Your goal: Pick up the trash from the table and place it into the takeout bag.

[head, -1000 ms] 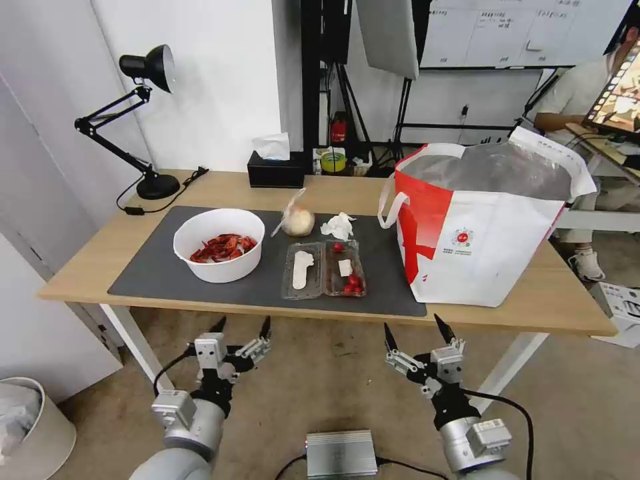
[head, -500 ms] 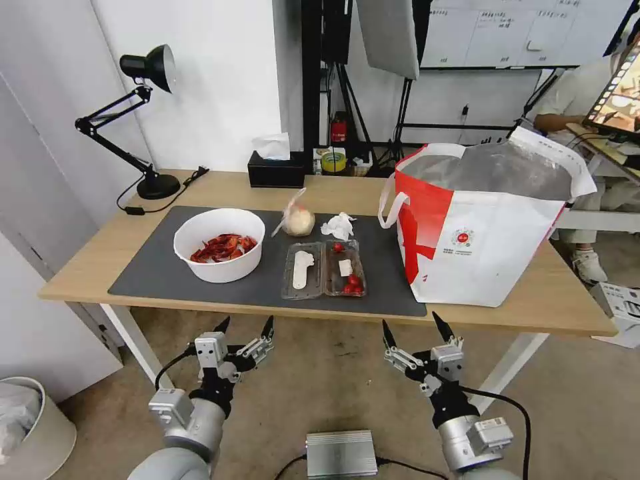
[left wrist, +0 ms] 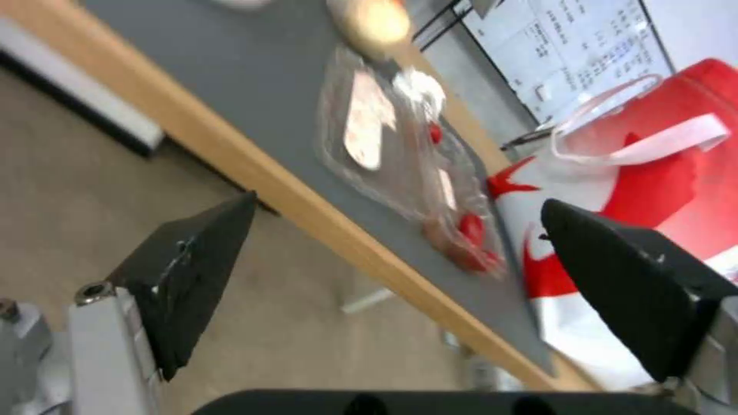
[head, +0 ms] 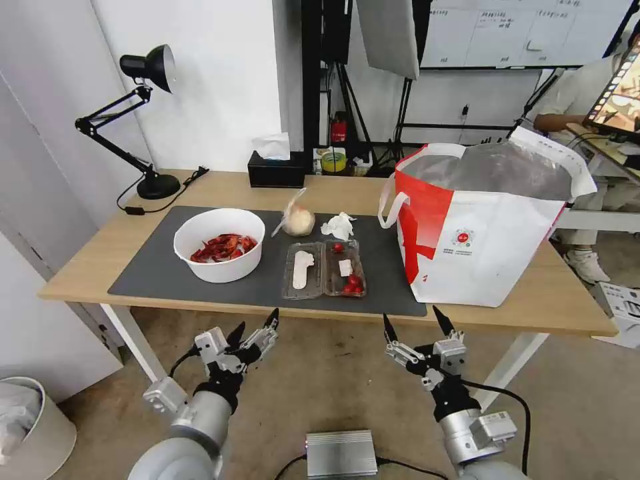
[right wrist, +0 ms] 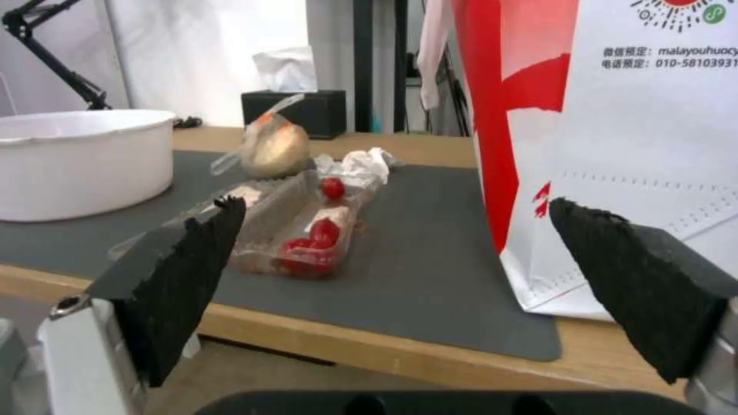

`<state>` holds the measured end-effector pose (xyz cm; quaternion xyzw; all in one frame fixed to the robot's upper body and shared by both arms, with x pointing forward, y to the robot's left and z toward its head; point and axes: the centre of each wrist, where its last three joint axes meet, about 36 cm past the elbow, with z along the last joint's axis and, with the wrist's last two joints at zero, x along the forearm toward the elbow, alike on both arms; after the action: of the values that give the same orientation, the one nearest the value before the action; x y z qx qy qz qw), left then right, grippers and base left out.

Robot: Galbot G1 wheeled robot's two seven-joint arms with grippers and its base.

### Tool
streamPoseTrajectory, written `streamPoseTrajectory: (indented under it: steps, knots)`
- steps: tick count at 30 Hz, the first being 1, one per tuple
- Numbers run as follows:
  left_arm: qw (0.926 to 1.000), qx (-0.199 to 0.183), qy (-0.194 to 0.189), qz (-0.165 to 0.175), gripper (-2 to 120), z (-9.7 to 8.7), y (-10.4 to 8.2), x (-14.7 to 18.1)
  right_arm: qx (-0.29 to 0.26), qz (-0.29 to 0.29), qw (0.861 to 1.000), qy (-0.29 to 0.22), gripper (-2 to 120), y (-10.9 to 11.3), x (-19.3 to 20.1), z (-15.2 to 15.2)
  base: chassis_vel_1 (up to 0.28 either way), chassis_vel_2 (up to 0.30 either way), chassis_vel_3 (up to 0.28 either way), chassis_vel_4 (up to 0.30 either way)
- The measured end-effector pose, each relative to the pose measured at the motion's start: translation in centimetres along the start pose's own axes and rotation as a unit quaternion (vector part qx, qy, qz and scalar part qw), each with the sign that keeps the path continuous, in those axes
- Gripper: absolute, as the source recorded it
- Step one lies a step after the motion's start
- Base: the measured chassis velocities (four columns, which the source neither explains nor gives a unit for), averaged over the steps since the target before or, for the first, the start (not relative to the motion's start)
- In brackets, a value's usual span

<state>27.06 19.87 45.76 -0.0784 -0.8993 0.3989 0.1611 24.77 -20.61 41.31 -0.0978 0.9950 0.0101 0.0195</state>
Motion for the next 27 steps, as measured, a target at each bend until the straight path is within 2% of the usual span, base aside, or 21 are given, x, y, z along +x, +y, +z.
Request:
streamPoseTrajectory:
  steps: [3, 4, 6, 15, 20, 27]
  knots:
    - [0.9989, 0.046, 0.012, 0.008, 100, 0.0, -0.3, -0.3, 0.0, -0.001, 1.0, 0.0, 100, 0.0, 0.0, 0.0, 0.0, 0.0, 0.0, 0.0]
    - [0.9989, 0.046, 0.012, 0.008, 100, 0.0, -0.3, -0.3, 0.0, -0.001, 1.0, 0.0, 100, 0.0, 0.0, 0.0, 0.0, 0.0, 0.0, 0.0]
    - [0.997, 0.074, 0.017, 0.013, 100, -0.1, -0.5, -0.6, 0.001, -0.001, 1.0, 0.0, 100, 0.0, 0.1, -0.1, 0.0, 0.0, 0.0, 0.0]
    - [0.9908, 0.132, 0.023, 0.021, 100, -0.3, -0.6, -1.6, -0.003, -0.009, 1.0, -0.004, 100, 0.4, -0.2, -0.1, 0.0, 0.0, 0.0, 0.0]
    - [0.9892, 0.144, 0.022, 0.012, 100, -0.4, -0.5, -1.8, -0.007, -0.015, 1.0, -0.002, 100, 0.7, -0.5, 0.1, 0.0, 0.0, 0.0, 0.0]
    - [0.9851, 0.171, 0.02, 0.009, 100, -0.9, -1.3, -1.8, -0.008, -0.018, 1.0, 0.002, 100, 0.9, -0.5, 0.4, 0.0, 0.0, 0.0, 0.0]
